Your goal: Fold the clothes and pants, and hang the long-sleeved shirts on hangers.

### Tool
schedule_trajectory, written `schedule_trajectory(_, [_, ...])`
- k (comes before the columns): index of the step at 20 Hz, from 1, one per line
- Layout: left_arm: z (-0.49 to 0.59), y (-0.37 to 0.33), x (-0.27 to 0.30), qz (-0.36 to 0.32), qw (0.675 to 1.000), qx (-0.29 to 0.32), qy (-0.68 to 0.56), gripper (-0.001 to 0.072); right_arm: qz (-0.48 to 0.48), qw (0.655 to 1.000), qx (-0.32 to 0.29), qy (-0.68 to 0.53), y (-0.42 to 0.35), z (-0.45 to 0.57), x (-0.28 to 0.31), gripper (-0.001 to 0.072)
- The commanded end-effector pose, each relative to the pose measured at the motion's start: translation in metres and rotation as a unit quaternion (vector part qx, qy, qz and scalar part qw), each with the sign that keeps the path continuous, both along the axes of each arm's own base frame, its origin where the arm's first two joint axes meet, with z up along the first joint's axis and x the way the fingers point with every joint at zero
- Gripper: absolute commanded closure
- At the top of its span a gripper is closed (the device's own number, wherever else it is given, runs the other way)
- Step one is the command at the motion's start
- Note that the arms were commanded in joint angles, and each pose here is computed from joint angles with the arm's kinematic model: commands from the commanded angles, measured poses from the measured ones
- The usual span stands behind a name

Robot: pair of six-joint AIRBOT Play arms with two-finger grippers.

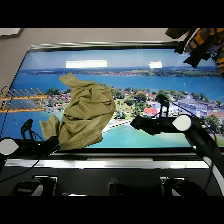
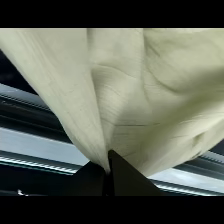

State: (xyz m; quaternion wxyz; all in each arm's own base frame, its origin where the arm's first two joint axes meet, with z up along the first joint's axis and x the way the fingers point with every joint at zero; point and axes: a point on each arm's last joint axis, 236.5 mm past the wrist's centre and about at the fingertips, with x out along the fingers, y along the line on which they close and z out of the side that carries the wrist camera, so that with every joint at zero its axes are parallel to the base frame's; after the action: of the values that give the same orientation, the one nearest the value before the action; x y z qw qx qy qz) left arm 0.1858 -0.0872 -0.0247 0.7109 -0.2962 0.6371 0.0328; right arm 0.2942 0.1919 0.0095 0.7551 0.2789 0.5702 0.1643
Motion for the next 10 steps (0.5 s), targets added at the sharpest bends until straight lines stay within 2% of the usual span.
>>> schedule_trajectory(1, [-0.004, 0.005, 0.004, 0.007, 1.0, 0.011, -0.002, 0.0689, -0.031, 0.998, 0.059, 0.005, 0.025, -0.031, 0.043, 0.0062])
schedule_trajectory(5, [-0.009, 0.004, 0.005, 0.009, 1.0, 0.009, 0.008, 0.0689, -0.096, 0.992, 0.04, -0.065, 0.015, -0.035, 0.123, 0.0063])
schedule_trajectory(10, [-0.01, 0.004, 0.005, 0.009, 1.0, 0.009, 0.009, 0.0689, -0.017, 0.998, 0.063, 0.003, 0.06, -0.061, 0.162, 0.0063])
